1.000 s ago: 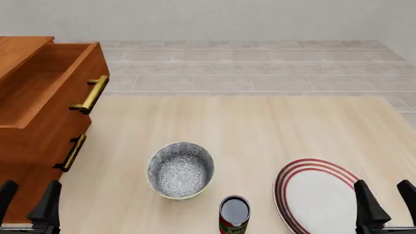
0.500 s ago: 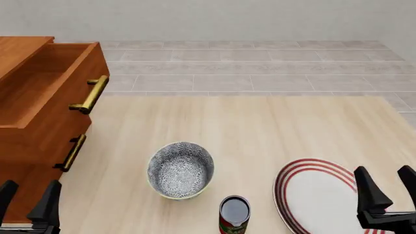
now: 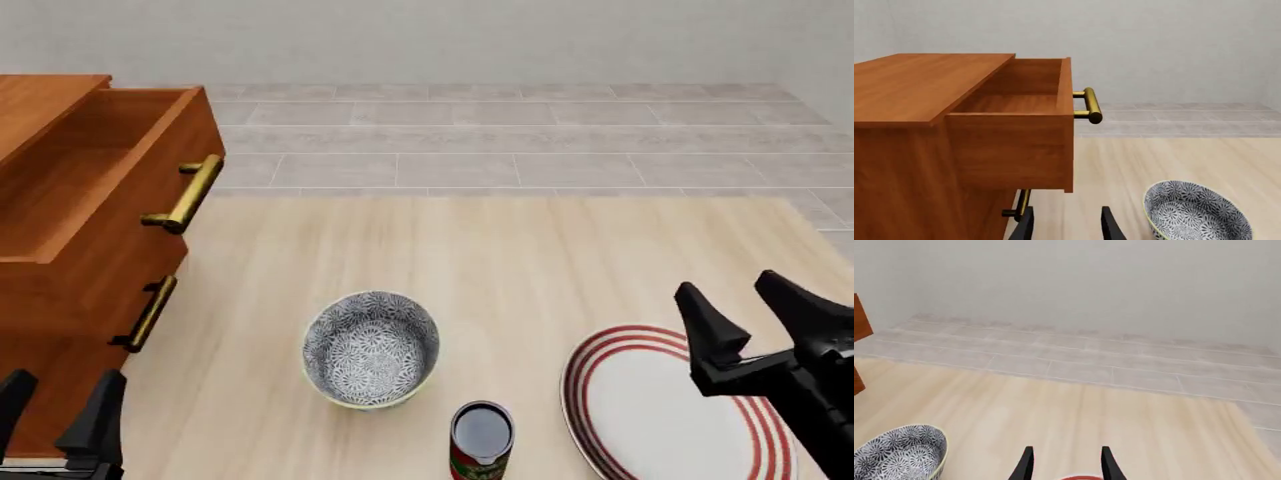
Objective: Put the bowl on the plate.
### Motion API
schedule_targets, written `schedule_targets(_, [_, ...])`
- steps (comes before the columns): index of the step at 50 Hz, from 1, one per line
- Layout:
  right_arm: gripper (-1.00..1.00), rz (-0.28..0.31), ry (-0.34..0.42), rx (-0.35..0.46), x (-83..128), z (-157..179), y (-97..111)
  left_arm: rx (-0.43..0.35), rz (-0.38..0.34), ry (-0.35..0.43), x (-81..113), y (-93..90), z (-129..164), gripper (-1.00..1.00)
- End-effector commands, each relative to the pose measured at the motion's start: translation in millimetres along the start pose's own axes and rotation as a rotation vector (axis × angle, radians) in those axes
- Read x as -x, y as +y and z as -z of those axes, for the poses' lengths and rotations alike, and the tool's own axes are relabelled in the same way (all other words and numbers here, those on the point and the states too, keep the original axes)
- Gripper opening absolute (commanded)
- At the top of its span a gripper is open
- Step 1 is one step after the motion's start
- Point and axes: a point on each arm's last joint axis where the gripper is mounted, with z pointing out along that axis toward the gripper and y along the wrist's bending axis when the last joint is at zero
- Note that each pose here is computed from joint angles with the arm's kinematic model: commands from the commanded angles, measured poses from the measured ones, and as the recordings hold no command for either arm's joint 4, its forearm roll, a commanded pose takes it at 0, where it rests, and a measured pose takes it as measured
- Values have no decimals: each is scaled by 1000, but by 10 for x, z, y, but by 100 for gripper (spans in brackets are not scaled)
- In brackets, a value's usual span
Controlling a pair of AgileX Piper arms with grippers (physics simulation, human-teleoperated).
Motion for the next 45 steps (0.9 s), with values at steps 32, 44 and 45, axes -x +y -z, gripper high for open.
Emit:
schedule_targets(32, [100,102,200,359,87,-1110,834,0,0,0,0,0,0,100])
schedule_targets(44, [100,120,250,397,95,-1361,1029,0,0,0,0,0,0,100])
schedule_targets(45, [100,112,255,399,109,-1388,1047,0,0,0,0,0,0,100])
